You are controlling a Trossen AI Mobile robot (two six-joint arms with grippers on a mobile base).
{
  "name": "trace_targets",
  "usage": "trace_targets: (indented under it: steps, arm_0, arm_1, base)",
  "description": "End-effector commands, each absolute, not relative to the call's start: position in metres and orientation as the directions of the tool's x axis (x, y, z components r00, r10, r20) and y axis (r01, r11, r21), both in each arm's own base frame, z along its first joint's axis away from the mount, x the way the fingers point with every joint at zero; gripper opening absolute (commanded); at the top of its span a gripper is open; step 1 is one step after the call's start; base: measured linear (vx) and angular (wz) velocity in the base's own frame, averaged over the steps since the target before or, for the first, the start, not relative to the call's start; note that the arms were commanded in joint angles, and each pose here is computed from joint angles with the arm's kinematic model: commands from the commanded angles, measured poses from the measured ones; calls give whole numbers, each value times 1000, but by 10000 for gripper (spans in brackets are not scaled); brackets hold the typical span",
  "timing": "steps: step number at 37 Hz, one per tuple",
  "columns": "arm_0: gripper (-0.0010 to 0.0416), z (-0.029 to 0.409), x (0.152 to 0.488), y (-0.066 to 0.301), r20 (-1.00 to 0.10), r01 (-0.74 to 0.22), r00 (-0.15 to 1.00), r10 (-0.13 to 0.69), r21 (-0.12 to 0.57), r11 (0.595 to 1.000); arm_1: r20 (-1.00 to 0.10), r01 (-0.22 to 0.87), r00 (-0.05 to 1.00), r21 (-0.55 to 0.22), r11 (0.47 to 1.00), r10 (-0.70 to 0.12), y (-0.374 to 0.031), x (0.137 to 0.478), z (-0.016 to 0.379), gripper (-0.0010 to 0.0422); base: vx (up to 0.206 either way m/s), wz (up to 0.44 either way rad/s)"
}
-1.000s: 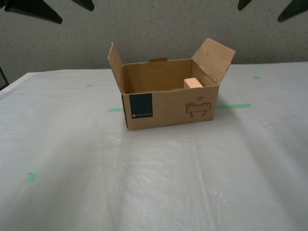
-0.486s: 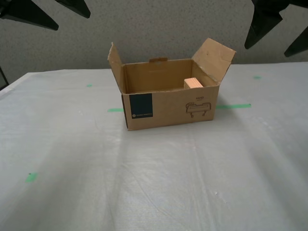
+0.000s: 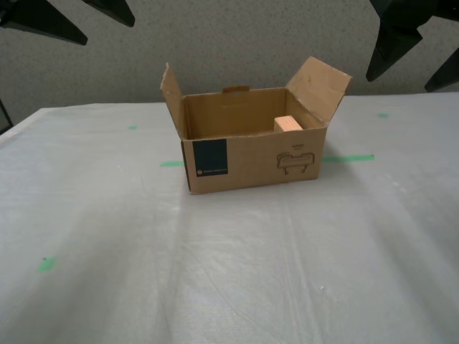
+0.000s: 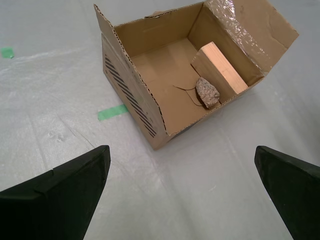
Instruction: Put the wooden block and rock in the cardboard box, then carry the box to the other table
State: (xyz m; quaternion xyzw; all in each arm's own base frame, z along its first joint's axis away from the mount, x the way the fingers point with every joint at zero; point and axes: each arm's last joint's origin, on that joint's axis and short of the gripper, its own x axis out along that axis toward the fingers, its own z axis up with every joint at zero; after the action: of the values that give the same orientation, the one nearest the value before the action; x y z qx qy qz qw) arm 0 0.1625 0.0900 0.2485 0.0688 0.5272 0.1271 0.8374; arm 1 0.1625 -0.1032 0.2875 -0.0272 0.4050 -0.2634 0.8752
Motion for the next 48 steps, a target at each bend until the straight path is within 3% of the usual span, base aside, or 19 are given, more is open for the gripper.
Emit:
trace_targets:
  steps: [1, 48]
  arm_0:
    - [390, 250, 163, 90, -863, -138, 417, 286, 251, 958]
    - [389, 249, 163, 90, -864, -137, 415, 285, 251, 958]
  arm_1:
    - [-694, 439, 533, -264, 859, -485, -103, 163, 288, 396]
    - [-694, 439, 533, -264, 859, -485, -103, 163, 288, 396]
  base:
    - [0, 0]
    - [0, 0]
